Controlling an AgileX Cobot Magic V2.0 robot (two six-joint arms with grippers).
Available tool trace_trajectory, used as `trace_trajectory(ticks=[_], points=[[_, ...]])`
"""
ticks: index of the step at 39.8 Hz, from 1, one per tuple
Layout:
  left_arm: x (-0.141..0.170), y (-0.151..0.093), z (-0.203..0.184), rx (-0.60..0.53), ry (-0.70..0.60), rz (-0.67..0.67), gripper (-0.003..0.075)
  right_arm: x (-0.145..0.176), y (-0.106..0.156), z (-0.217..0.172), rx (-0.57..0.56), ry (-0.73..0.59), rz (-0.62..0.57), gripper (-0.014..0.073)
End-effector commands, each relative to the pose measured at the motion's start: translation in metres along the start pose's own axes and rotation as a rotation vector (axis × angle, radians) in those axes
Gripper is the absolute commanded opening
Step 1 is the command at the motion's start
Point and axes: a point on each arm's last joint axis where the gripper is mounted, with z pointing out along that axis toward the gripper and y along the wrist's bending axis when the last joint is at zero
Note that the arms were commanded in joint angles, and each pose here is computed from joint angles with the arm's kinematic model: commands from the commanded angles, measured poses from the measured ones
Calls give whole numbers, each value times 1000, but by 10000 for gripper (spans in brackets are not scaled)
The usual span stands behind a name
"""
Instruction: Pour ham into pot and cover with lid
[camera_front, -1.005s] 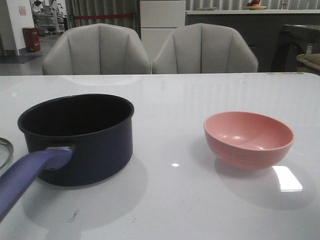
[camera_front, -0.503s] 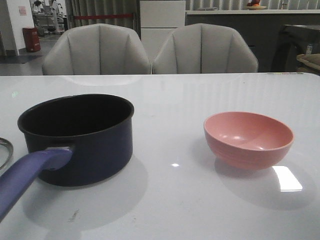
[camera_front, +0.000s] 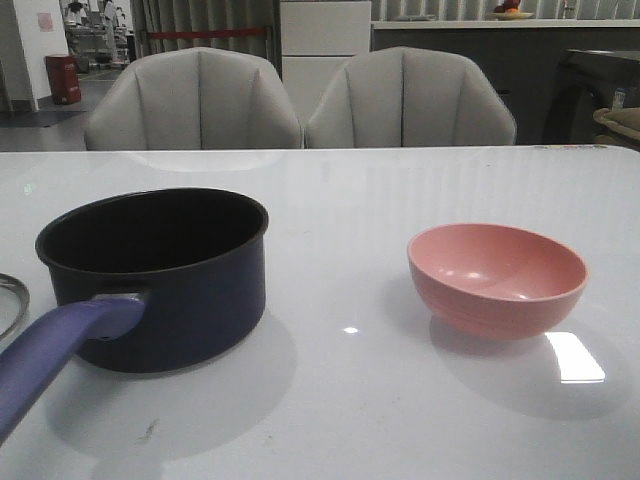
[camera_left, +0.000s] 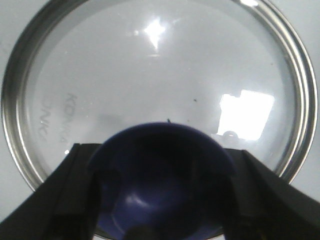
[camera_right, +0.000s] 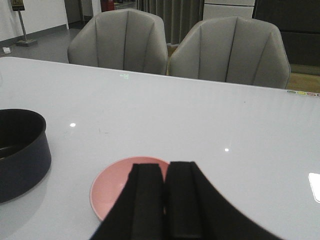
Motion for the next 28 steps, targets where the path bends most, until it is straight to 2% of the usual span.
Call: trace_trajectory(ticks=[1, 18, 25, 28], points=[[-3, -1, -19, 14, -62, -5, 115, -14, -1, 0, 16, -86, -6, 138], [-2, -7, -85, 32, -242, 30, 115, -14, -1, 0, 16, -86, -6, 138], [2, -29, -115, 40, -258, 129, 115, -14, -1, 0, 16, -86, -6, 138], [4, -47, -128, 48, -265, 186, 115, -14, -1, 0, 16, -86, -6, 138]])
